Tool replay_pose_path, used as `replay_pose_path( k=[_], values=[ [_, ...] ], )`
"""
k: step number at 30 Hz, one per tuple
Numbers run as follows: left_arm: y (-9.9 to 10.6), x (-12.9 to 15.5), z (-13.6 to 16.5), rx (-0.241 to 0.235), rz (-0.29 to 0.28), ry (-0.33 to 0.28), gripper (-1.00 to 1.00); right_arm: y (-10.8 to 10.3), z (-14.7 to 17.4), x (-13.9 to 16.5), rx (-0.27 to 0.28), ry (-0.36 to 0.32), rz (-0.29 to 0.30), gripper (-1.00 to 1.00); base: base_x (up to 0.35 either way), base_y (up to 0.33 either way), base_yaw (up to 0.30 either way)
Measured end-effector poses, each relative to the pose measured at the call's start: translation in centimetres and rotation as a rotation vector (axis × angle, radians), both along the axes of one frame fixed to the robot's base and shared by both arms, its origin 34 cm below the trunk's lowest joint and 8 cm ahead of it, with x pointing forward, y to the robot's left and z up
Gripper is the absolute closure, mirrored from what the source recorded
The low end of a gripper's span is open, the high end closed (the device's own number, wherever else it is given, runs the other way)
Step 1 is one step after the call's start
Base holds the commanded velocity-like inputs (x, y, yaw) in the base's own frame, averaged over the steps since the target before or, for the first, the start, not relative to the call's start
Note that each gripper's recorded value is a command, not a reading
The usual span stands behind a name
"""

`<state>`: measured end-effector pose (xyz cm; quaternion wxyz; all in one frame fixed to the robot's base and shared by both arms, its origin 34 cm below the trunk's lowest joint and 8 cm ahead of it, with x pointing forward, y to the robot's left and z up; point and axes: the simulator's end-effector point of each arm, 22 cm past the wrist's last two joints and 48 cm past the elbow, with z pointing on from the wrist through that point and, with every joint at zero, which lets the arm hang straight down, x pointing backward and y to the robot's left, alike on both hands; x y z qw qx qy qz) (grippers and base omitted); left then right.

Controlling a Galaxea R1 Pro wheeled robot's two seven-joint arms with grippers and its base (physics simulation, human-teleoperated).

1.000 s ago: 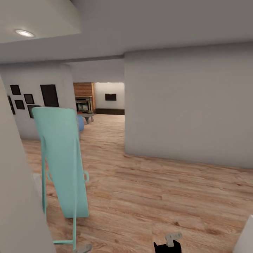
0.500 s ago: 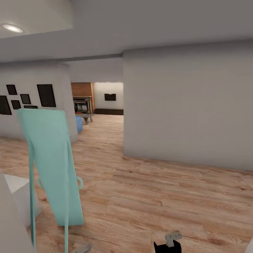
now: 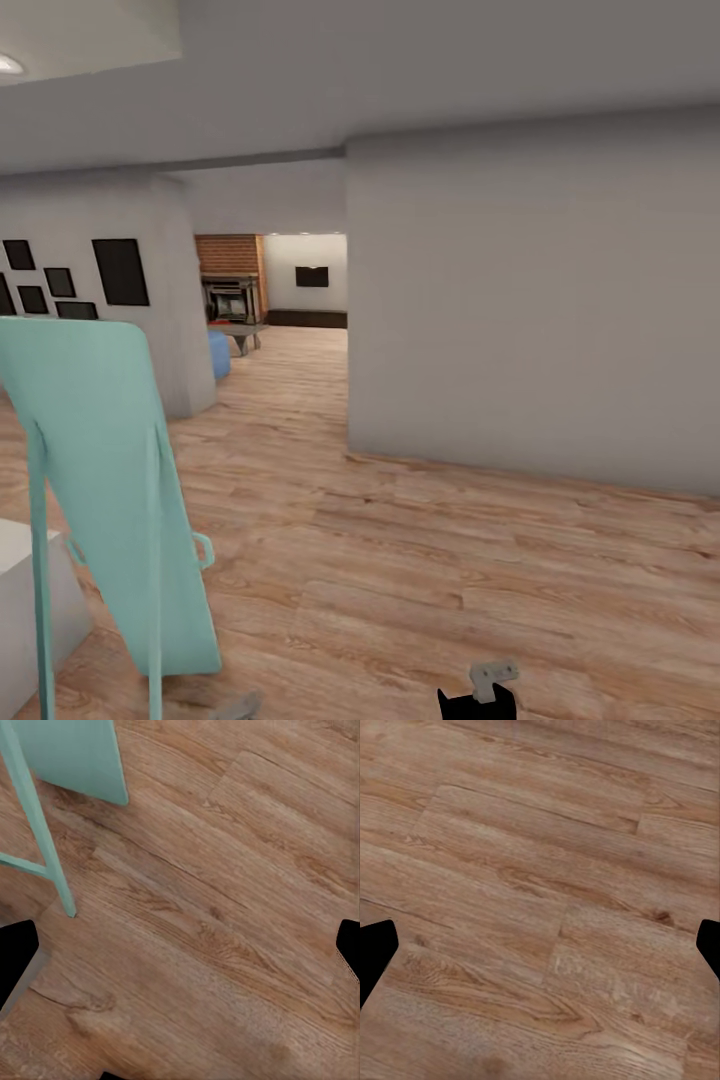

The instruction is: Move the two storage containers from the living room to the garage. In the garage, place one container on the floor and stack the other container on top of it (either order is fine).

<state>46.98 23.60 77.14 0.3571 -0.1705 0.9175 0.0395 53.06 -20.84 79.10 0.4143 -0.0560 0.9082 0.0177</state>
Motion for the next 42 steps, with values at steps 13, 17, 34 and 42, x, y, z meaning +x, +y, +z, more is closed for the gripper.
replay_pose_path(
  k=[13,17,34,42],
  values=[
    [-0.10,0.00,0.01,-0.001,-0.001,0.000,-1.00,0.00,0.00,-0.01,0.000,0.000,0.000,-1.00,0.320,0.000,0.000],
    [-0.12,0.01,0.01,-0.001,-0.001,0.000,-1.00,0.01,0.00,0.00,0.000,0.000,0.000,-1.00,0.320,0.000,0.000],
    [-0.15,-0.04,-0.04,-0.001,-0.003,0.003,-1.00,0.04,0.01,0.01,0.000,0.000,0.001,-1.00,0.321,-0.105,0.000],
    [-0.15,-0.03,-0.03,-0.002,-0.002,0.003,-1.00,0.02,0.00,0.00,0.001,0.000,0.000,-1.00,0.321,-0.068,0.000]
  ],
)
